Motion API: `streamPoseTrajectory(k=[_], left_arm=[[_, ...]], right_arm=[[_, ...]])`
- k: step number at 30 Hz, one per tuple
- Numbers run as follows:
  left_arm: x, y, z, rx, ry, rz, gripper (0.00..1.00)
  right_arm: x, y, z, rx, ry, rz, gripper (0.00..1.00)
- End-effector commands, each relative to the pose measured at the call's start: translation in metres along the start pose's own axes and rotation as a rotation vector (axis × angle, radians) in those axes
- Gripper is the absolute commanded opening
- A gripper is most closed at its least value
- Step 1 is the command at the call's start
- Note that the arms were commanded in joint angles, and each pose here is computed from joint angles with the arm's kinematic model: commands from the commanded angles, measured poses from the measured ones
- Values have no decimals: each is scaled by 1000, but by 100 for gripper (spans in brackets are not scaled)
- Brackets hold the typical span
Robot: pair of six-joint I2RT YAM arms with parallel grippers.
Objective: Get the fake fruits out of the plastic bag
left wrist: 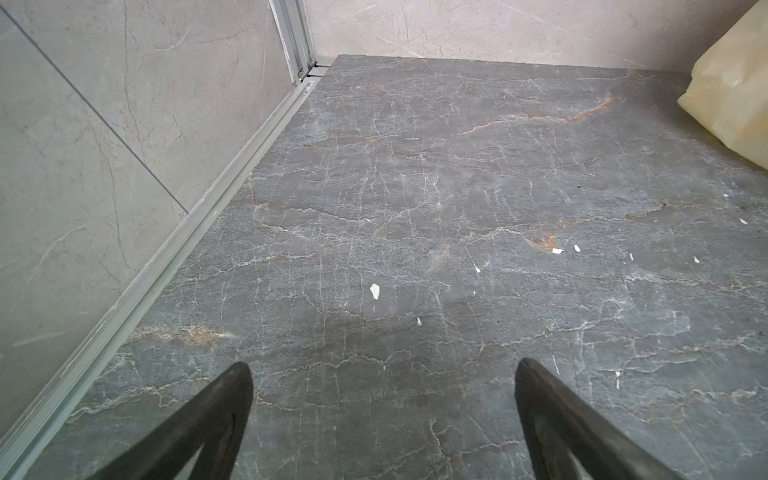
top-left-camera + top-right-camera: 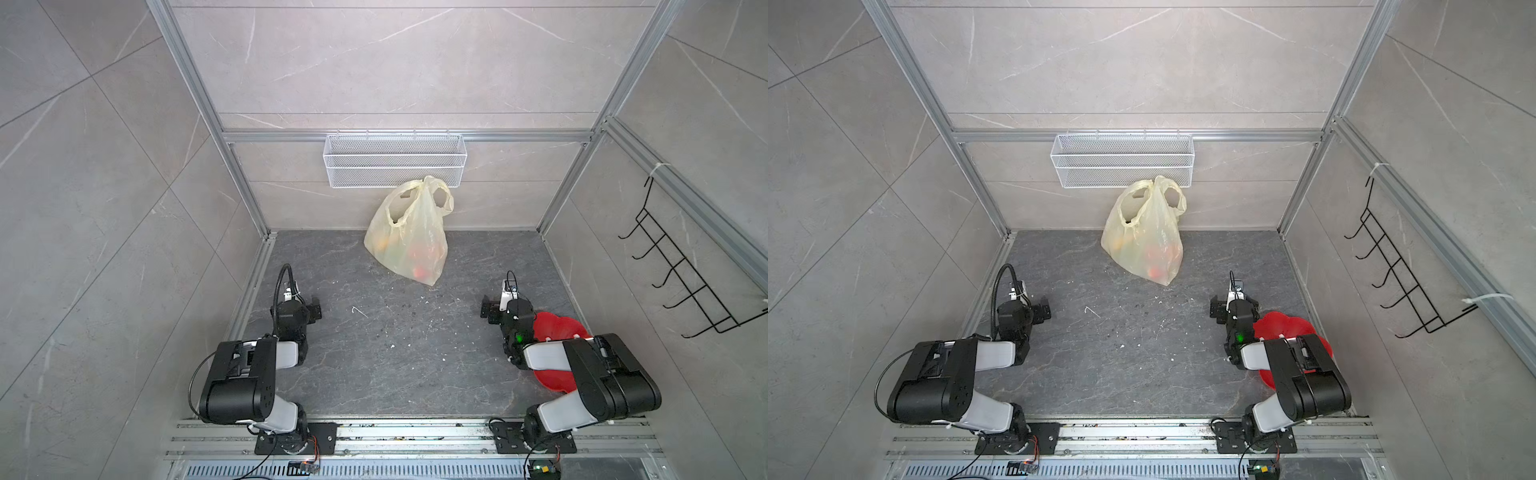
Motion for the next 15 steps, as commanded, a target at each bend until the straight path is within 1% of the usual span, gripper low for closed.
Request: streamPoseTrajectory(k=[1, 15], left_arm=[[0, 0, -6, 18, -43, 8, 100], [0, 0, -6, 20, -43, 8, 100]], right_arm=[[-1, 2, -11, -26, -46, 3, 99], [-1, 2, -11, -28, -45, -1, 99]])
Point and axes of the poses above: each gripper's point midway between its finger pads, its own x axis back along the fingers, its own y axis along the line the jaws close on, z = x × y, the point moved 8 cm from there along x, back along the fingers, and after that the axes turned 11 degrees about -x, right-handed, at the moved point
